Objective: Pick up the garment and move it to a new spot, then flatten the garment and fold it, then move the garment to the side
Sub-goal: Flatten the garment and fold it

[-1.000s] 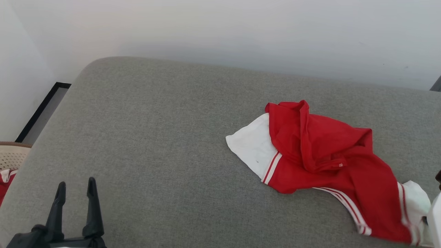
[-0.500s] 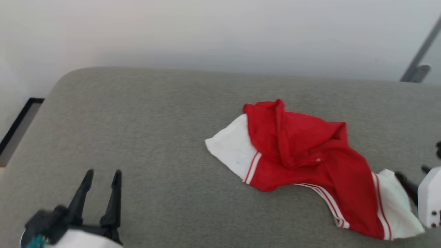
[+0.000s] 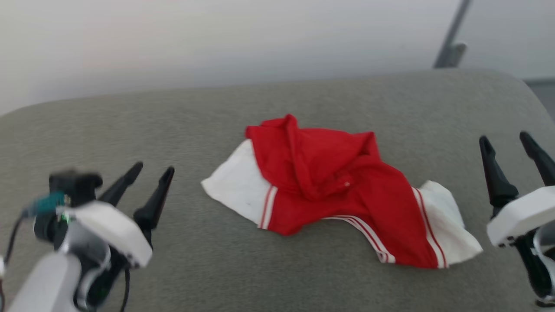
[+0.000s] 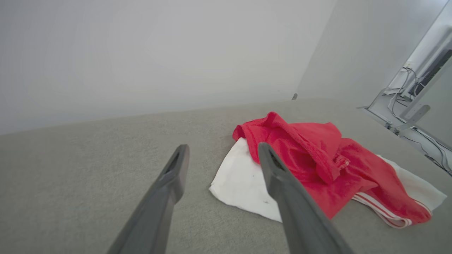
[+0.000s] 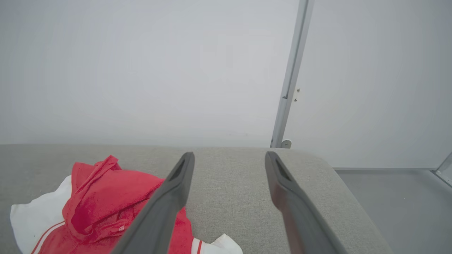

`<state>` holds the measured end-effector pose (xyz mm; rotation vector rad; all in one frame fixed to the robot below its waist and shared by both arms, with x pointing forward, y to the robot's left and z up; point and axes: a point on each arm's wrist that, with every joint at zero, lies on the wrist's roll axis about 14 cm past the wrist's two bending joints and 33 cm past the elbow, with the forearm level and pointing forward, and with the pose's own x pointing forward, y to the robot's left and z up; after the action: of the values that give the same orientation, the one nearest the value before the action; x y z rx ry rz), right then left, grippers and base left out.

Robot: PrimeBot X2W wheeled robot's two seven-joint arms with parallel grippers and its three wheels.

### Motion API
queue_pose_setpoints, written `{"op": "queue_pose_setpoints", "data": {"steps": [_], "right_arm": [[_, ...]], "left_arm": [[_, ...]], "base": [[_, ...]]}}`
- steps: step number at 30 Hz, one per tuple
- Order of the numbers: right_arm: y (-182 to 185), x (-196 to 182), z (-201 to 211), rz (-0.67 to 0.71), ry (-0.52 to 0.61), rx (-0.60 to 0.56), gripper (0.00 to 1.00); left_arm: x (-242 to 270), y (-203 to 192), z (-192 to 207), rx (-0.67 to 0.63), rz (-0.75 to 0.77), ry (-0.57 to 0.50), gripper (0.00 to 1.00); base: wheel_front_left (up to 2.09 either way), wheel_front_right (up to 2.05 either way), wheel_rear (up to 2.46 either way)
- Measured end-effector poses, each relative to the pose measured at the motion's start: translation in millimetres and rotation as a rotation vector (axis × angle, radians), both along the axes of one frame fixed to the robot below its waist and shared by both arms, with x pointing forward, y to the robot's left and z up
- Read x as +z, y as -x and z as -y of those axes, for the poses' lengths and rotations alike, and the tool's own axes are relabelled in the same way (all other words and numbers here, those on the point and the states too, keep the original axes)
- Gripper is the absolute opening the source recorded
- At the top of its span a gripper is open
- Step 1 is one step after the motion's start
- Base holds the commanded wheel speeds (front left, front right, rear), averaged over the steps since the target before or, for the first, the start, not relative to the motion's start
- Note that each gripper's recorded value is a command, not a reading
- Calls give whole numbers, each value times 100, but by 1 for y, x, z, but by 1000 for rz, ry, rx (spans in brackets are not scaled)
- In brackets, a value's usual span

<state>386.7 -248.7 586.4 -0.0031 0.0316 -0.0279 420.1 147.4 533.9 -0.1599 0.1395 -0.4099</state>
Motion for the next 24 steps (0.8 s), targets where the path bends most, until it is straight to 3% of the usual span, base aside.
{"op": "queue_pose_setpoints", "data": {"steps": [10,16,24], "right_arm": [[13,4,25,158,0,-143,100],[16,-18,34,122,-16,-188,100],[17,-44,46,51,-33,-233,100]], "left_arm": [[-40,-59,54,-198,-277,-152,100],[-80,-80,72,-268,-457,-269,100],[-148,-84,56,-262,-761,-458,100]], "base": [[0,0,0],[0,0,0],[0,0,0]]}}
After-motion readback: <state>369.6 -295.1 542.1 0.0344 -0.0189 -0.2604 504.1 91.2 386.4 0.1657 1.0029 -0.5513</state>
